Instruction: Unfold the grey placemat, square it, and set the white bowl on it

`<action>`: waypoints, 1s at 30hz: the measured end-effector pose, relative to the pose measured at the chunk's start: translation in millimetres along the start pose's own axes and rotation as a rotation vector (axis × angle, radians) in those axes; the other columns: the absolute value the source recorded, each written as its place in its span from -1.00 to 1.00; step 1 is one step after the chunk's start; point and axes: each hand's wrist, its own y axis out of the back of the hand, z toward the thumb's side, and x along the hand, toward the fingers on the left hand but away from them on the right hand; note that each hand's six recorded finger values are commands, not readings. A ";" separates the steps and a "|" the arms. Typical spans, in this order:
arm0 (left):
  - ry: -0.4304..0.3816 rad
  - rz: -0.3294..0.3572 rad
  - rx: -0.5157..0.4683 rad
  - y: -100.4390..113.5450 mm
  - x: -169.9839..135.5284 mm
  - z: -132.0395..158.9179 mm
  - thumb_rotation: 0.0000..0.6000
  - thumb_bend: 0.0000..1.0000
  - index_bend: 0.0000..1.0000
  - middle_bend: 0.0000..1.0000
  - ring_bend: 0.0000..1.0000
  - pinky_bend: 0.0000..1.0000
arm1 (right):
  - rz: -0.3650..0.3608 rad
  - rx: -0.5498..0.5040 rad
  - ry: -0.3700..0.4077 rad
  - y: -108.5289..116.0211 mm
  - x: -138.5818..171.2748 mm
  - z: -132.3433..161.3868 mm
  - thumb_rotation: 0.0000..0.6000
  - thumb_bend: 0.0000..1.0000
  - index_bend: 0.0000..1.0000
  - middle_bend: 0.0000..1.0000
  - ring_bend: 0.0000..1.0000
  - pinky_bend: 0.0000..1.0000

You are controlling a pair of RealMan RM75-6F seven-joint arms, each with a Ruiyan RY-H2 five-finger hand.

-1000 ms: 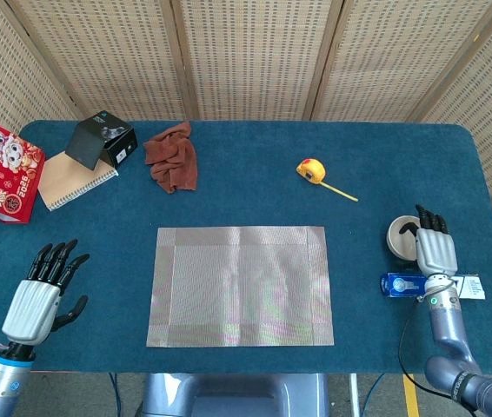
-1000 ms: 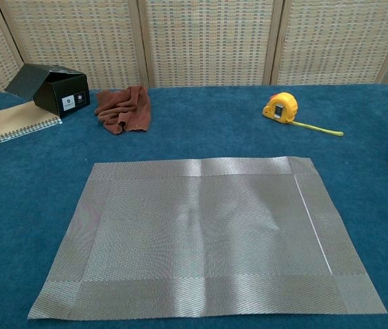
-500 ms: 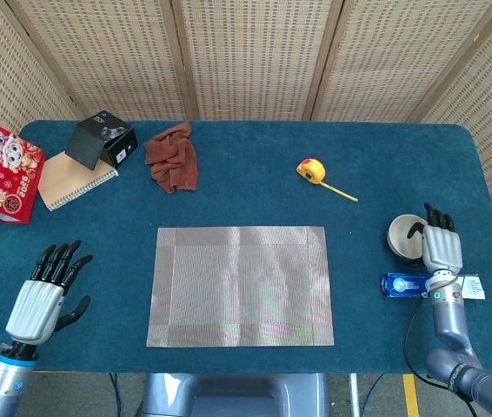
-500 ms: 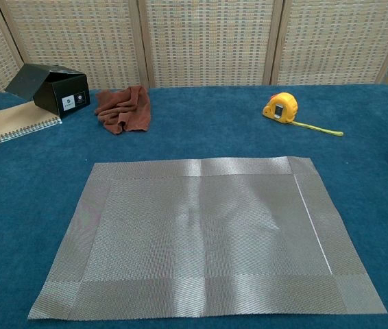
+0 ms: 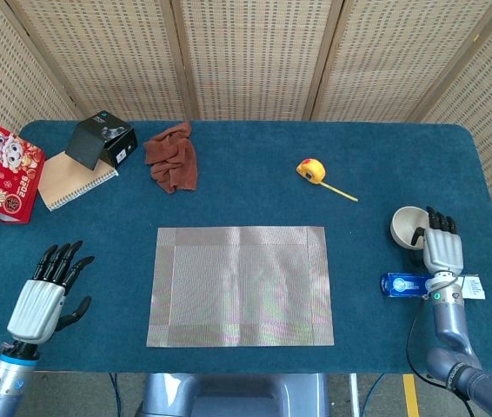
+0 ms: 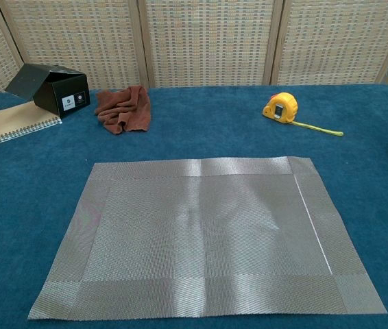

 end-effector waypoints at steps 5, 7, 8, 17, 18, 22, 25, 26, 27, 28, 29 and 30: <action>-0.004 -0.006 0.000 -1.5 -0.4 1.0 1.00 -0.32 -0.65 -1.00 -1.00 -1.00 | 0.009 0.001 0.000 -1.9 1.4 -0.2 1.00 0.19 0.21 -0.95 -1.00 -1.00; -0.005 -0.007 0.000 -2.0 -0.3 1.2 1.00 -0.32 -0.65 -1.00 -1.00 -1.00 | 0.010 0.002 0.000 -1.7 1.9 -0.6 1.00 0.19 0.23 -0.95 -1.00 -1.00; -0.005 -0.008 0.001 -2.2 -0.3 1.2 1.00 -0.32 -0.65 -1.00 -1.00 -1.00 | 0.009 0.001 0.001 -1.6 2.1 -0.6 1.00 0.19 0.25 -0.95 -1.00 -1.00; -0.002 -0.004 -0.002 -2.7 1.2 1.0 1.00 -0.32 -0.65 -1.00 -1.00 -1.00 | -0.016 -0.012 0.033 4.7 6.4 6.8 1.00 0.20 0.33 -0.94 -1.00 -1.00; -0.001 -0.003 -0.002 -2.7 1.5 0.5 1.00 -0.32 -0.65 -1.00 -1.00 -1.00 | -0.020 -0.015 0.039 5.9 7.2 8.4 1.00 0.20 0.34 -0.94 -1.00 -1.00; 0.005 0.002 -0.006 -1.8 2.3 -1.4 1.00 -0.32 -0.64 -1.00 -1.00 -1.00 | -0.039 -0.024 0.064 10.6 11.2 15.4 1.00 0.19 0.35 -0.94 -1.00 -1.00; 0.007 0.008 -0.006 -0.4 2.2 -2.2 1.00 -0.32 -0.64 -1.00 -1.00 -1.00 | -0.045 -0.025 0.082 12.1 14.4 21.8 1.00 0.18 0.35 -0.94 -1.00 -1.00; 0.007 0.010 -0.006 0.0 2.2 -2.3 1.00 -0.32 -0.64 -1.00 -1.00 -1.00 | -0.047 -0.027 0.089 12.5 15.6 24.2 1.00 0.18 0.35 -0.94 -1.00 -1.00; 0.007 0.010 -0.007 0.3 2.1 -2.5 1.00 -0.32 -0.64 -1.00 -1.00 -1.00 | -0.050 -0.029 0.097 12.8 16.9 27.0 1.00 0.17 0.35 -0.94 -1.00 -1.00; 0.007 0.011 -0.008 0.5 2.0 -2.5 1.00 -0.32 -0.64 -1.00 -1.00 -1.00 | -0.052 -0.033 0.109 13.2 18.9 31.2 1.00 0.17 0.35 -0.94 -1.00 -1.00; 0.007 0.012 -0.010 0.7 2.0 -2.4 1.00 -0.32 -0.64 -1.00 -1.00 -1.00 | -0.054 -0.036 0.119 13.6 20.7 34.8 1.00 0.17 0.35 -0.94 -1.00 -1.00; 0.005 0.012 -0.012 1.0 1.9 -2.2 1.00 -0.32 -0.64 -1.00 -1.00 -1.00 | -0.056 -0.040 0.131 13.9 22.6 38.7 1.00 0.17 0.35 -0.94 -1.00 -1.00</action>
